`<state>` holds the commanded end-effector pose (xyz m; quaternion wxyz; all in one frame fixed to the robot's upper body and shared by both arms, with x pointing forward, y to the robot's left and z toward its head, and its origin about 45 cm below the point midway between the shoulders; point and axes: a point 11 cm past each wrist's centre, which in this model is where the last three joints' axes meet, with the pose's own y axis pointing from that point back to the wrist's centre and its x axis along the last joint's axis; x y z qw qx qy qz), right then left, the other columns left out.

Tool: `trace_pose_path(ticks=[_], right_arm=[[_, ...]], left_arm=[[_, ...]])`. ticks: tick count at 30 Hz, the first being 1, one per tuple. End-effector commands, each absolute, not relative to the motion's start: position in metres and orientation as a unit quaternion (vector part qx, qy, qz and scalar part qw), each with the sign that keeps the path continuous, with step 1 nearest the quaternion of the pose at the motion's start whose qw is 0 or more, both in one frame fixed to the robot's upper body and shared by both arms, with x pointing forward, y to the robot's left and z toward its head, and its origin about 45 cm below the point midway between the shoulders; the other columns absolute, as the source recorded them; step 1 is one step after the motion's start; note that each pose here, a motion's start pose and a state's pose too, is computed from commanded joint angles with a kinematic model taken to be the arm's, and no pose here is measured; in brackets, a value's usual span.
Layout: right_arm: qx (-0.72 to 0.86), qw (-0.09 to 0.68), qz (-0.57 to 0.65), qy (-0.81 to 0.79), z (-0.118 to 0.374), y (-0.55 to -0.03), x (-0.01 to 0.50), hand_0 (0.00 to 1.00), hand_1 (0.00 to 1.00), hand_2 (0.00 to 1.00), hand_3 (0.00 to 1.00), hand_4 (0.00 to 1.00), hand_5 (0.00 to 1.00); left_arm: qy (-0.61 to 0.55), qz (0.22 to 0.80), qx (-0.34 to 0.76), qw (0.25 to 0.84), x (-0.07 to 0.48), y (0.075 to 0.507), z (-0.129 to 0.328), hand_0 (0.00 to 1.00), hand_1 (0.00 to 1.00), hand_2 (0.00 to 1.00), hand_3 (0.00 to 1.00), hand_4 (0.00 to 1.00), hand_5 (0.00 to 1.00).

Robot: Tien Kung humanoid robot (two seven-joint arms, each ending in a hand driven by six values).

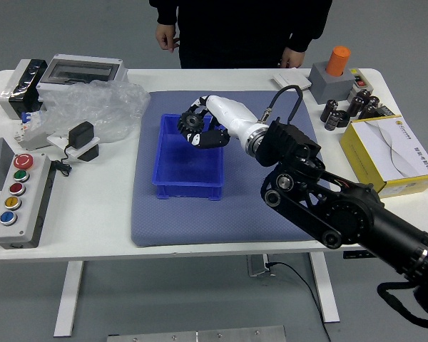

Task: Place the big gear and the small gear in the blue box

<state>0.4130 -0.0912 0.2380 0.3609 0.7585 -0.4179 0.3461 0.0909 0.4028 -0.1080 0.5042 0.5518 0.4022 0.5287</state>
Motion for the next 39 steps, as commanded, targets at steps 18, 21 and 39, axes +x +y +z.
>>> trace_pose_path(ticks=[18,21,39], right_arm=[[0.763,0.378,0.325,-0.411,0.231,-0.100,0.413,0.692,0.644,0.802,0.947,0.900,0.422],[0.756,0.383,0.328,-0.417,0.233,-0.113,0.415,0.692,0.644,0.802,0.947,0.900,0.422],[0.718,0.460,0.300,-0.427,0.202,-0.203,0.408,0.681,0.624,0.741,0.794,0.883,0.405]], left_arm=[[0.404,0.526,0.555,0.502,0.089,0.402,-0.108,0.725,0.676,0.680,0.689,0.421,0.010],[0.404,0.527,0.555,0.501,0.089,0.404,-0.108,0.725,0.676,0.680,0.689,0.421,0.010],[0.401,0.535,0.553,0.497,0.089,0.409,-0.106,0.725,0.676,0.680,0.687,0.423,0.012]])
